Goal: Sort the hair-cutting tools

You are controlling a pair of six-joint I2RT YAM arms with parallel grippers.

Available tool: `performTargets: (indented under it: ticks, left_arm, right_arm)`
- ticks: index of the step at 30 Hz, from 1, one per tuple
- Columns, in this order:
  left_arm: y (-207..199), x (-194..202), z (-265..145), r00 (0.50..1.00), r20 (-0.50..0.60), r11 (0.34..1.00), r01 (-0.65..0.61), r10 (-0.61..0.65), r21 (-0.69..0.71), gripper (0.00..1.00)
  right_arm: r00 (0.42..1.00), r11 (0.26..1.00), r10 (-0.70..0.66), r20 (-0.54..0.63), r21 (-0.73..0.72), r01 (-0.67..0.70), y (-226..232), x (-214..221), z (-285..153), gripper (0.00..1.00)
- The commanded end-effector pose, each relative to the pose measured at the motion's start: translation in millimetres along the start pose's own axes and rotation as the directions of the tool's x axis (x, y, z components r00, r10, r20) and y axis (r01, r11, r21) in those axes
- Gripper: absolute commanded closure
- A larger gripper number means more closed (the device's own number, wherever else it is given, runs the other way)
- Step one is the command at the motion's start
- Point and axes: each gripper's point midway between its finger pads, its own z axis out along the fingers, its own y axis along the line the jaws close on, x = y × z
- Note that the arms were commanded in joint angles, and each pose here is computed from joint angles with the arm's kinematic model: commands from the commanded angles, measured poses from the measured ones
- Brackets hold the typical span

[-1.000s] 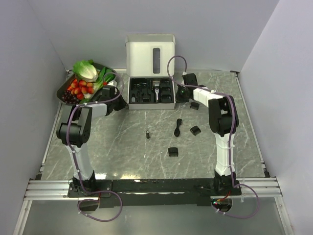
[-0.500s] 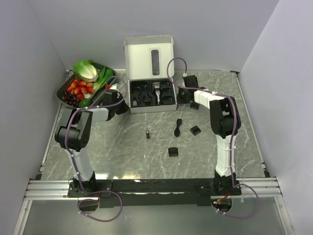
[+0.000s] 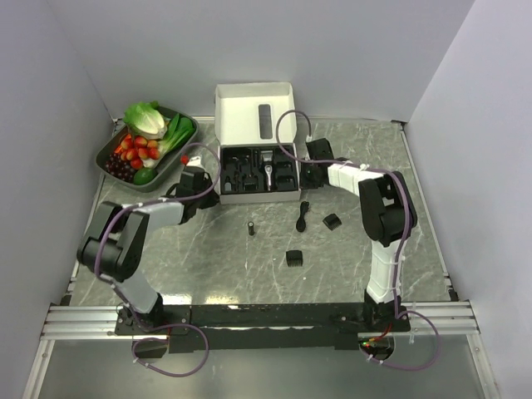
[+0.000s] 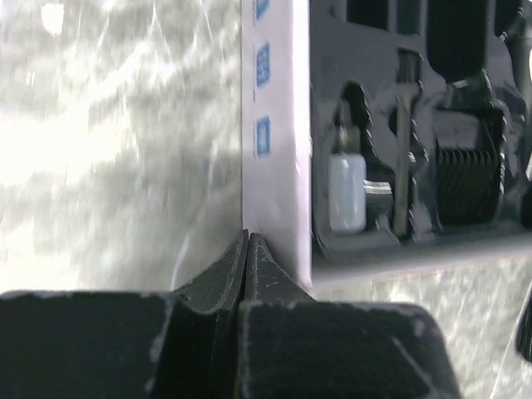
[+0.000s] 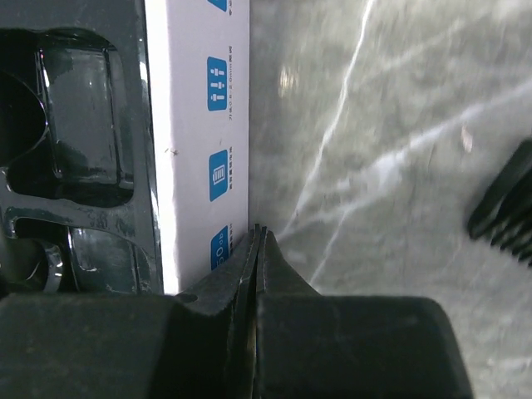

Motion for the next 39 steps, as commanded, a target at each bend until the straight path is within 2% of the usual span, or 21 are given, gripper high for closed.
performTargets:
  ticks: [1,11,17,21,22,24,25,26,29,30,35,39]
  left_arm:
    - [-76.9,0.8,-41.8,0.998,0.056,0.966,-0.03,0.016,0.256,0.99]
    - [-70.2,46.4,-85.2,0.997,0.069,0.966,-0.035,0.017,0.257,0.99]
    - [-61.6,54.4,-101.7,0.996,0.085,0.972,-0.037,0.017,0.234,0.99]
    - [-58.7,34.2,-120.3,0.991,0.137,0.98,-0.029,0.001,0.199,0.99]
    - [-59.4,18.8,-124.5,0.985,0.175,0.985,-0.019,-0.011,0.17,0.99]
    - [-44.8,14.7,-127.5,0.987,0.161,0.998,-0.01,0.0,0.064,0.99]
    - [-47.9,-7.6,-132.5,0.977,0.212,1.0,0.002,-0.008,0.028,0.99]
    - [-40.1,-7.4,-133.3,0.981,0.193,1.0,-0.003,0.009,-0.028,0.99]
    - [-43.8,-35.3,-131.4,0.972,0.232,0.996,-0.002,0.024,-0.094,0.99]
    - [-36.6,-37.5,-123.9,0.975,0.221,0.991,-0.004,0.035,-0.136,0.99]
    - [-32.6,-76.3,-101.8,0.967,0.253,0.988,0.05,-0.011,-0.148,0.99]
    - [-4.5,-106.8,-67.4,0.969,0.243,0.97,0.106,-0.052,-0.216,0.99]
  right_arm:
    - [0.999,0.992,-0.038,0.003,-0.119,0.038,52.9,17.7,-23.7,1.0]
    - [0.997,0.995,-0.076,0.004,-0.068,0.076,49.6,46.0,-40.3,1.0]
    - [0.998,0.997,-0.067,0.009,0.049,0.066,31.0,47.0,-44.2,1.0]
    - [0.996,0.992,-0.059,0.069,0.119,0.051,21.2,32.9,-61.3,1.0]
    - [0.995,0.988,-0.058,0.079,0.149,0.046,15.8,31.2,-65.8,1.0]
    - [0.991,0.987,-0.065,0.119,0.157,0.046,19.7,22.0,-79.4,1.0]
    - [0.988,0.985,-0.073,0.133,0.163,0.051,21.5,19.1,-84.7,0.99]
    - [0.986,0.98,-0.085,0.141,0.19,0.057,19.8,18.3,-89.8,0.99]
    - [0.979,0.979,-0.099,0.176,0.193,0.064,28.9,10.3,-106.3,0.98]
    - [0.976,0.98,-0.1,0.194,0.188,0.063,32.9,6.9,-115.1,0.98]
    - [0.965,0.985,-0.087,0.246,0.168,0.046,40.1,2.4,-139.1,1.0]
    - [0.96,0.989,-0.083,0.266,0.141,0.047,46.2,5.1,-152.2,1.0]
